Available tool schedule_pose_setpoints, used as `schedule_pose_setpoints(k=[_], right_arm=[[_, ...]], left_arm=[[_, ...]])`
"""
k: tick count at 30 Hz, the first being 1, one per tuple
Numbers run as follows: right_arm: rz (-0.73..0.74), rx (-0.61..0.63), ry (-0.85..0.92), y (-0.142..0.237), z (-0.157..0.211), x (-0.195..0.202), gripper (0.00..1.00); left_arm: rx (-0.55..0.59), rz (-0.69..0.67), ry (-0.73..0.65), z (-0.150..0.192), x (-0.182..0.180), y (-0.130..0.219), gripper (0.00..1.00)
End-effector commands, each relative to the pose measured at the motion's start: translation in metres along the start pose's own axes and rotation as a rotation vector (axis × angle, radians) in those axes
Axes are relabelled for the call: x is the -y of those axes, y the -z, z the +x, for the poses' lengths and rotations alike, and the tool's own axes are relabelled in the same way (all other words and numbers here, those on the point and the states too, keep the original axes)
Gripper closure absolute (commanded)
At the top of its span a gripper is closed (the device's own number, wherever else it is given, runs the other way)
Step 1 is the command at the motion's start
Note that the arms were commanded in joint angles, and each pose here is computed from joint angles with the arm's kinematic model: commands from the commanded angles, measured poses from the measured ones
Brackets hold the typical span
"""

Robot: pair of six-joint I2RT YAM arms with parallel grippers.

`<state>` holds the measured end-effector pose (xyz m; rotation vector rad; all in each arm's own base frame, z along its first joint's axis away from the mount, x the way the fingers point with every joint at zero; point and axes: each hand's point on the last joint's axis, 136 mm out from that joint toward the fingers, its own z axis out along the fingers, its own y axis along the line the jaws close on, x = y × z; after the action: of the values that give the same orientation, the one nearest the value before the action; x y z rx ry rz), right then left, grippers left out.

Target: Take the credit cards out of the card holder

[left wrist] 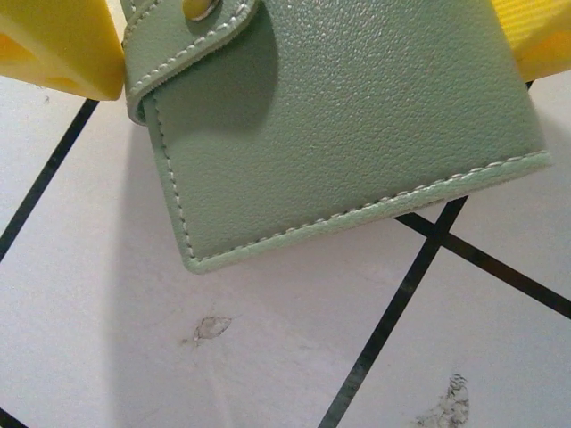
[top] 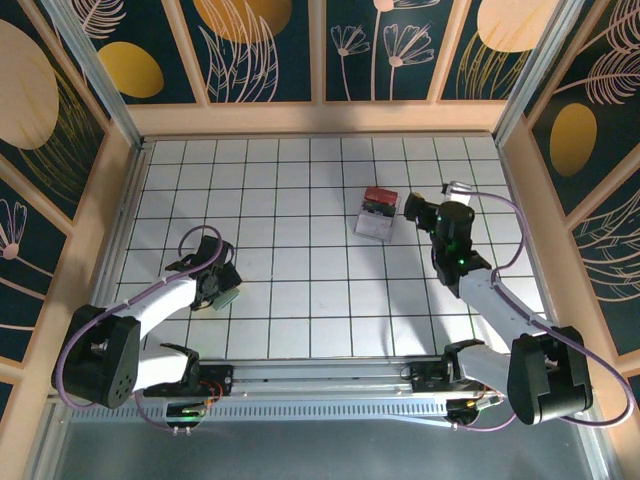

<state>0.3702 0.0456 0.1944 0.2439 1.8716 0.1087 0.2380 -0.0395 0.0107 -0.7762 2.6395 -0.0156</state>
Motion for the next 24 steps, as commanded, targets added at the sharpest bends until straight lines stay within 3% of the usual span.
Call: schedule_pose_setpoints(k=[1,6,9,16,24], right_arm=[[0.021,0.033,0.023,0.0,-0.015,-0.004,0.01],[0.017,0.035,0.035,0.001,-0.015,-0.009,0.01],[0.017,0.038,0.045,0.002,-0.016,-0.012,0.01],[0.008,0.046,0.05,0.004,-0.018,-0.017,0.01],[0.018,0.061,0.061,0.007,-0.022,-0.017,0.01]], left_arm=[[-0.07,0.248,-0.019,0.013,0.047,-0.005,0.13],[-0.053,0.365,-0.051,0.007,0.069,0.006,0.15],[-0.049,0.39,-0.074,0.005,0.074,0.012,0.08],[-0.105,0.254,-0.081,0.015,0.051,0.002,0.03],[-0.157,0.108,-0.114,0.023,0.03,-0.011,0.08]])
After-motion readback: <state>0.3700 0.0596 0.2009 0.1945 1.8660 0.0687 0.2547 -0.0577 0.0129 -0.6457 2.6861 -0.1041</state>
